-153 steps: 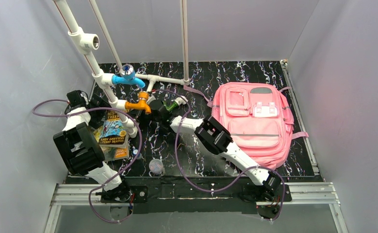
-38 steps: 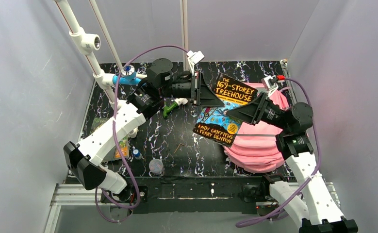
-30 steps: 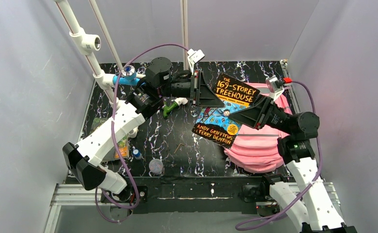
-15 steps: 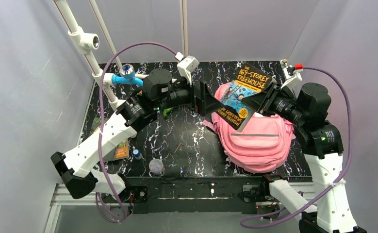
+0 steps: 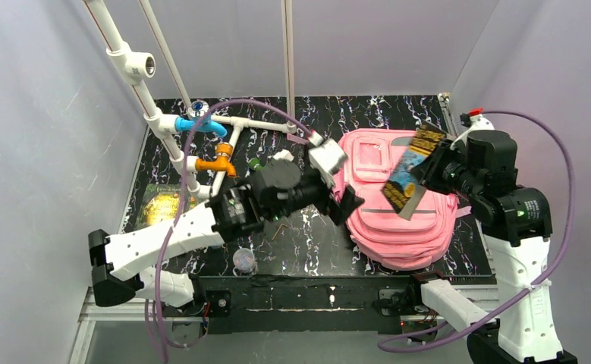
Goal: Pack the student bag
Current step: Place the book in the student bag.
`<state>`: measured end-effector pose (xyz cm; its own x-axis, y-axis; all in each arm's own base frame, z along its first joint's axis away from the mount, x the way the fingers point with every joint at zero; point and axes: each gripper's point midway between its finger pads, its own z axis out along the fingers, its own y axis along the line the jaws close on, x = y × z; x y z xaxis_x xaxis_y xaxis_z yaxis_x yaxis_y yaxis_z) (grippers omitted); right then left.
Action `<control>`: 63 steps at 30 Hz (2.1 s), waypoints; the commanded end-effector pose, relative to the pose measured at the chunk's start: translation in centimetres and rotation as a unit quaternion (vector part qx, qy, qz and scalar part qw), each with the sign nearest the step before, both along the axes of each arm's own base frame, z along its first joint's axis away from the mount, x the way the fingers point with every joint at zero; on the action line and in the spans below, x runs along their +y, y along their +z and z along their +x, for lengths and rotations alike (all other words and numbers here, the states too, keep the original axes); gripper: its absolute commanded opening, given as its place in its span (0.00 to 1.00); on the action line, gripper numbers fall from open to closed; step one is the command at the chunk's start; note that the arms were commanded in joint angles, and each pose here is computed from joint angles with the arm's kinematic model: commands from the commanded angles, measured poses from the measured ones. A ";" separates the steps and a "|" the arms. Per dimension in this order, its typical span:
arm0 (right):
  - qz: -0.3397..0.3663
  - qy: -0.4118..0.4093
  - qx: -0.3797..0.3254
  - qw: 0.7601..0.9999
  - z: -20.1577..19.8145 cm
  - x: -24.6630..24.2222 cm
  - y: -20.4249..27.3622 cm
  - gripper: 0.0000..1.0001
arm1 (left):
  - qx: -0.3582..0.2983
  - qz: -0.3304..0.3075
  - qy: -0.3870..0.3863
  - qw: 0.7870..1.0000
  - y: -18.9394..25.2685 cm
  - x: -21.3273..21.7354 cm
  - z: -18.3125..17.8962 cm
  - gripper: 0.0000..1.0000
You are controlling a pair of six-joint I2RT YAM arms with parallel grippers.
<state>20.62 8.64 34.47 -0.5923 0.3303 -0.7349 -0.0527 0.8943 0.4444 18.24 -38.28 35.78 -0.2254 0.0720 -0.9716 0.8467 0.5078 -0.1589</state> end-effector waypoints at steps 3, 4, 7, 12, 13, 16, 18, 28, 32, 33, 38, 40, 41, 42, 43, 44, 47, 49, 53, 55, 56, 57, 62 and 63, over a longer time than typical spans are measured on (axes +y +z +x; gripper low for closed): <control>-0.249 -0.236 0.061 0.937 -3.4 -12.8 -1.2 0.01 | -0.184 0.108 -0.012 0.977 -3.0 -4.2 -1.2 0.98; -0.263 -0.247 0.061 0.931 -4.0 -13.5 -1.2 0.01 | -0.198 0.129 -0.038 0.971 -4.5 -5.9 -2.1 0.98; -0.275 -0.287 0.052 0.916 -5.9 -15.2 -0.6 0.01 | -0.227 0.189 -0.077 0.952 -9.0 -10.3 -2.9 0.98; -0.245 -0.330 -0.016 0.911 -9.3 -16.7 1.8 0.01 | -0.247 0.206 -0.090 0.943 -15.2 -14.4 -2.2 0.97; -0.232 -0.331 -0.029 0.914 -9.8 -16.6 2.2 0.01 | -0.249 0.210 -0.095 0.941 -16.5 -14.7 -2.2 0.97; -0.178 -0.323 -0.067 0.927 -10.7 -15.7 3.1 0.01 | -0.249 0.254 -0.108 0.928 -21.6 -15.4 -2.0 0.98; -0.158 -0.309 -0.077 0.935 -10.9 -15.1 2.9 0.01 | -0.250 0.272 -0.096 0.924 -23.2 -15.5 -1.3 0.98; -0.151 -0.277 -0.069 0.946 -11.1 -14.2 2.0 0.01 | -0.173 0.244 -0.145 0.943 -23.2 -15.4 -3.4 0.92; -0.136 -0.268 -0.076 0.951 -10.8 -13.7 2.1 0.01 | -0.094 0.239 -0.182 0.949 -23.3 -14.4 -5.3 0.94; -0.133 -0.266 -0.076 0.952 -10.7 -13.6 2.0 0.01 | -0.086 0.243 -0.181 0.949 -23.6 -14.1 -5.3 0.93; -0.124 -0.254 -0.072 0.956 -10.4 -13.0 1.4 0.01 | -0.072 0.280 -0.158 0.944 -26.0 -13.8 -4.0 0.88; -0.123 -0.253 -0.073 0.957 -10.4 -12.9 1.5 0.01 | -0.079 0.279 -0.120 0.949 -25.3 -14.0 -2.6 0.88; -0.123 -0.252 -0.074 0.957 -10.5 -13.0 1.5 0.01 | -0.080 0.271 -0.111 0.953 -24.7 -14.2 -2.2 0.87; -0.124 -0.252 -0.073 0.957 -10.5 -13.0 1.5 0.01 | -0.080 0.263 -0.105 0.956 -24.0 -14.5 -1.9 0.87; -0.124 -0.251 -0.071 0.957 -10.5 -12.9 1.4 0.01 | -0.082 0.257 -0.099 0.958 -23.2 -14.7 -1.5 0.87; -0.124 -0.251 -0.071 0.957 -10.5 -12.9 1.4 0.01 | -0.086 0.251 -0.091 0.960 -22.4 -14.9 -1.2 0.88; -0.121 -0.248 -0.071 0.959 -10.4 -12.8 1.3 0.01 | -0.087 0.224 -0.086 0.967 -20.0 -15.5 -0.8 0.92; -0.121 -0.248 -0.071 0.959 -10.4 -12.7 1.3 0.01 | -0.088 0.218 -0.079 0.969 -19.4 -15.5 0.0 0.93; -0.122 -0.247 -0.067 0.959 -10.5 -12.7 1.0 0.01 | -0.112 0.242 -0.091 0.959 -20.7 -15.8 0.9 0.93; -0.120 -0.249 -0.067 0.959 -10.6 -12.8 1.0 0.01 | -0.121 0.259 -0.108 0.952 -22.3 -16.1 0.8 0.93; -0.119 -0.249 -0.068 0.959 -10.7 -12.8 1.1 0.01 | -0.126 0.264 -0.114 0.950 -22.9 -16.3 0.8 0.93; -0.119 -0.250 -0.068 0.959 -10.7 -12.9 1.1 0.01 | -0.129 0.271 -0.111 0.947 -23.5 -16.4 1.1 0.93; -0.116 -0.254 -0.059 0.958 -11.2 -13.0 0.7 0.01 | -0.159 0.298 -0.094 0.937 -25.5 -17.3 2.7 0.94; -0.111 -0.252 -0.058 0.960 -11.2 -12.8 0.5 0.01 | -0.170 0.304 -0.082 0.934 -25.8 -17.3 3.3 0.92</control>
